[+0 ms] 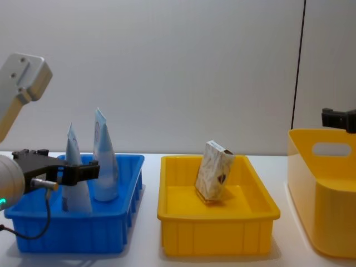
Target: Bimanual collaborative sorting of washing and personal care products
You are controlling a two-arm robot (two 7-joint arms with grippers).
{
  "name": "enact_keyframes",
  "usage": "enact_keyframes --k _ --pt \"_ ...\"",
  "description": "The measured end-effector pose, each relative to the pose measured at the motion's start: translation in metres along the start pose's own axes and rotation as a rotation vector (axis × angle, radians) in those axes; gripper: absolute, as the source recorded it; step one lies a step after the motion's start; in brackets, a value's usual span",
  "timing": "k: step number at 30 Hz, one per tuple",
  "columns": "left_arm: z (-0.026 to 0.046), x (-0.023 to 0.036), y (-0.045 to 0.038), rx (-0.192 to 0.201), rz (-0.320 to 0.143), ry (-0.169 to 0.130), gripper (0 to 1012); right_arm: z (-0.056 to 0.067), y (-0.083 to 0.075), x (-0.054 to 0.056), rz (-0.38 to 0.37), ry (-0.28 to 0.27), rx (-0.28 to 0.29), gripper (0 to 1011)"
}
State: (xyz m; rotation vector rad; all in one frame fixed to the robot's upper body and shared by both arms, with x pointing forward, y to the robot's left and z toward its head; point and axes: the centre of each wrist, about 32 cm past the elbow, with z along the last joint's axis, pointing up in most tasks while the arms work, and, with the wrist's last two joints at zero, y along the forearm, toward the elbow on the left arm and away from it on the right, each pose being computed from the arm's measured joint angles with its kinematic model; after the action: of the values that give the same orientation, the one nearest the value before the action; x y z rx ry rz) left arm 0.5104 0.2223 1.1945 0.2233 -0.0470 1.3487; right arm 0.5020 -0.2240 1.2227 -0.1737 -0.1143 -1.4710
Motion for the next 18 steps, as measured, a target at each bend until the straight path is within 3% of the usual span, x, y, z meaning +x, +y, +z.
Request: enact_keyframes --k 18 --pt "0.0021 0.0 -0.0364 0.029 0.01 -0.003 1001 0.0 0.0 0.0 0.0 0.0 0.0 1004"
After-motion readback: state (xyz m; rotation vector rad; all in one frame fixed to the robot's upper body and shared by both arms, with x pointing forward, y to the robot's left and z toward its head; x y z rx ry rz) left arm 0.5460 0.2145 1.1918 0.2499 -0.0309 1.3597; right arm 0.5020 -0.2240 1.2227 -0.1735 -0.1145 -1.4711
